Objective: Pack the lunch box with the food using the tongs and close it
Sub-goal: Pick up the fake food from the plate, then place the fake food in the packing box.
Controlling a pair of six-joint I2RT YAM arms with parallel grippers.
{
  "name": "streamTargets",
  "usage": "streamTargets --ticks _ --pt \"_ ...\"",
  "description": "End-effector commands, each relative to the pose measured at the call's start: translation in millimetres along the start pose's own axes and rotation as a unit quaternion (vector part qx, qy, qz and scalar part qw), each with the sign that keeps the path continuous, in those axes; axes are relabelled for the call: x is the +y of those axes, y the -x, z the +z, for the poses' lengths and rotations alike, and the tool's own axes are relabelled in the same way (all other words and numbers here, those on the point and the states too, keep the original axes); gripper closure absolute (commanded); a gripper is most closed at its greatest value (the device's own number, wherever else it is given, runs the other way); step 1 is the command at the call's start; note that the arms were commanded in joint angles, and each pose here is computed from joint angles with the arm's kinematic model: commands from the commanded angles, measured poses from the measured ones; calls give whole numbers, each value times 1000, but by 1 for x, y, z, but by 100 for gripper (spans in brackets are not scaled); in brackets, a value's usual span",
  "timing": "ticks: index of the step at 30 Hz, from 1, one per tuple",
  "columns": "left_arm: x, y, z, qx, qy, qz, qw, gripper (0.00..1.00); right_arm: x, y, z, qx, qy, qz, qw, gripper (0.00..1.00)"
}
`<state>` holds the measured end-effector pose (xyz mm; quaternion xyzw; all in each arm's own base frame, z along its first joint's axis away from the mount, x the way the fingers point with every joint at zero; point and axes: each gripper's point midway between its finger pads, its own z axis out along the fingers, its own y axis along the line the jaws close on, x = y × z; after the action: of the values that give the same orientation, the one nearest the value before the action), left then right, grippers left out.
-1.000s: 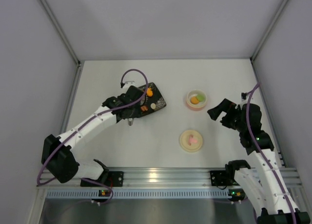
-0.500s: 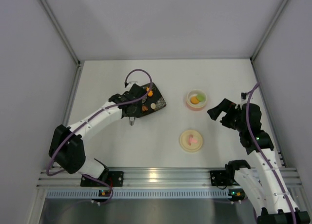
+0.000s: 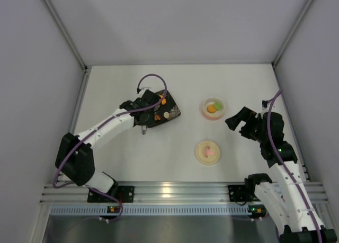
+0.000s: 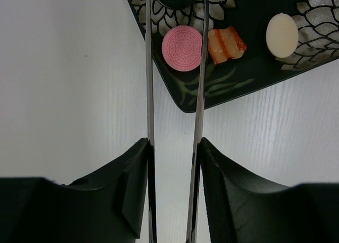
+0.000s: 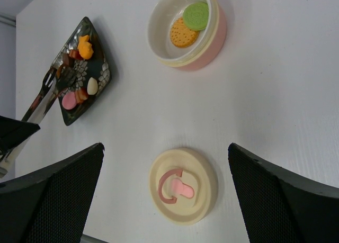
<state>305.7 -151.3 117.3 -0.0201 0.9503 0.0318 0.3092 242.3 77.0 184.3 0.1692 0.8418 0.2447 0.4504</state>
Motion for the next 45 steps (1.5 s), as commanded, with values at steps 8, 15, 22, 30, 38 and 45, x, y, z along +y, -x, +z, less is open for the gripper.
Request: streamTargets --ticks 8,15,22,30,38,45 --pt "-16 26 -4 -25 -28 -7 999 63 5 15 1 -32 14 -2 999 0" --pt "-20 36 -29 -33 -57 -16 998 64 6 16 0 -34 14 -1 999 1" --pt "-35 44 -62 -51 -98 -15 994 64 5 15 1 -32 14 3 999 0" --pt "-95 50 -100 -78 -151 21 985 64 4 15 0 -33 9 2 999 1" --pt "-181 60 -116 -93 -204 62 973 64 4 20 -8 -40 -1 -4 999 1" --pt "-227 58 -108 -89 -227 85 966 64 3 27 -16 -51 -11 -13 999 0"
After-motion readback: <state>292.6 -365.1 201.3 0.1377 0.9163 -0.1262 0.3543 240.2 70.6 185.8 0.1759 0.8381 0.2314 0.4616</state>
